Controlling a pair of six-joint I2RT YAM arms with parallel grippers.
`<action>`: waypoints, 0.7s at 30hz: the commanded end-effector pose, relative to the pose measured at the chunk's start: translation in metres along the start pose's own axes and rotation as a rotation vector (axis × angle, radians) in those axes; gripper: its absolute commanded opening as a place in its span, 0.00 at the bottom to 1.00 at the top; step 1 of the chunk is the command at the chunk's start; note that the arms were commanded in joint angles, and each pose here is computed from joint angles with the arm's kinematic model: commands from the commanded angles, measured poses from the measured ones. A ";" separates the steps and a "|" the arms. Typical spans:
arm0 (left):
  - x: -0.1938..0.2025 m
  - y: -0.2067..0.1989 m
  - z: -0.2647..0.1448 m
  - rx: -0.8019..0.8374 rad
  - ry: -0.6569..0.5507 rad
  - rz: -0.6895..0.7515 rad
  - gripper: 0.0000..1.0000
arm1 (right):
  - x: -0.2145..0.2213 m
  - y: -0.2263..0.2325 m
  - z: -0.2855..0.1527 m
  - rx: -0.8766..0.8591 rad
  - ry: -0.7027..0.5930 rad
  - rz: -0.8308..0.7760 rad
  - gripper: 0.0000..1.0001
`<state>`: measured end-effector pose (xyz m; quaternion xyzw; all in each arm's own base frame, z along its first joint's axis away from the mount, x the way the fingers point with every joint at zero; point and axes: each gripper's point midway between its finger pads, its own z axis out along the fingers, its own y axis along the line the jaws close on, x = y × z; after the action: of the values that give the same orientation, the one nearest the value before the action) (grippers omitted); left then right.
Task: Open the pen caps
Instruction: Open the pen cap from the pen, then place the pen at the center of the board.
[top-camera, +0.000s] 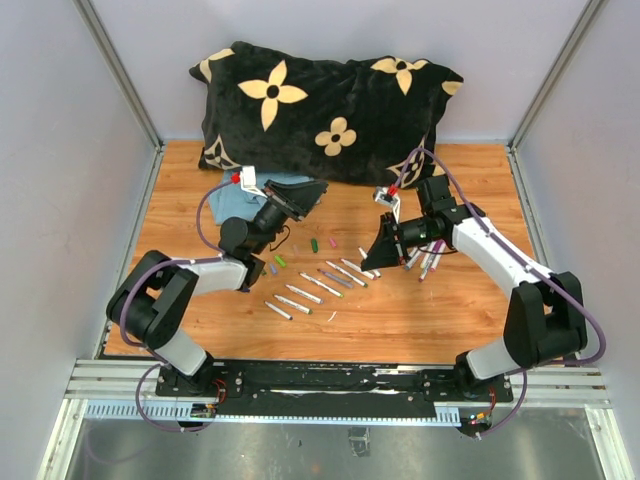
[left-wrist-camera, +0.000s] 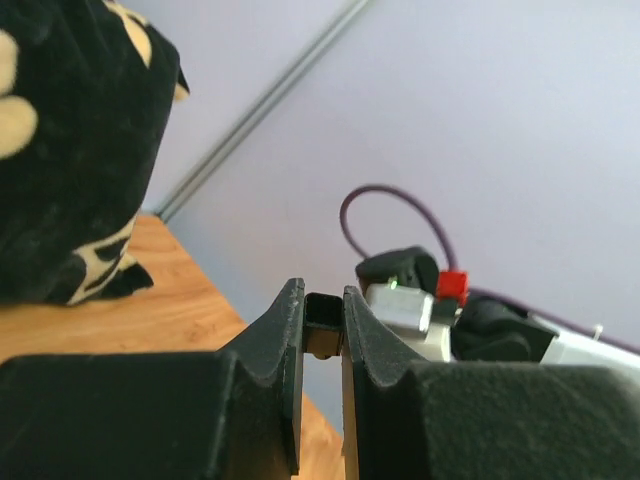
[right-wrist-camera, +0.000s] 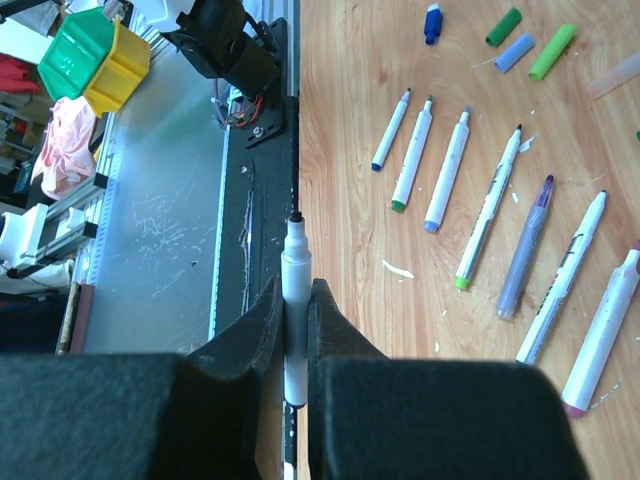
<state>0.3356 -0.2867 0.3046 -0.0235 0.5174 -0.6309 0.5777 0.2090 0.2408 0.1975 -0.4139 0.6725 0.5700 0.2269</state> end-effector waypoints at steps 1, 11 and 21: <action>-0.033 -0.023 0.007 0.053 -0.098 -0.007 0.00 | 0.008 -0.003 0.006 0.002 0.031 0.044 0.01; 0.028 0.064 -0.062 -0.431 0.138 -0.081 0.00 | 0.042 -0.143 -0.031 0.662 0.357 0.001 0.04; 0.027 0.082 -0.130 -0.719 0.187 -0.021 0.00 | 0.064 -0.179 0.001 0.667 0.551 0.013 0.07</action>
<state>0.3145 -0.2319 0.2045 -0.1519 0.7158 -0.4785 0.4853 0.3147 0.2203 0.0549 -0.4333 0.8533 0.2300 0.1769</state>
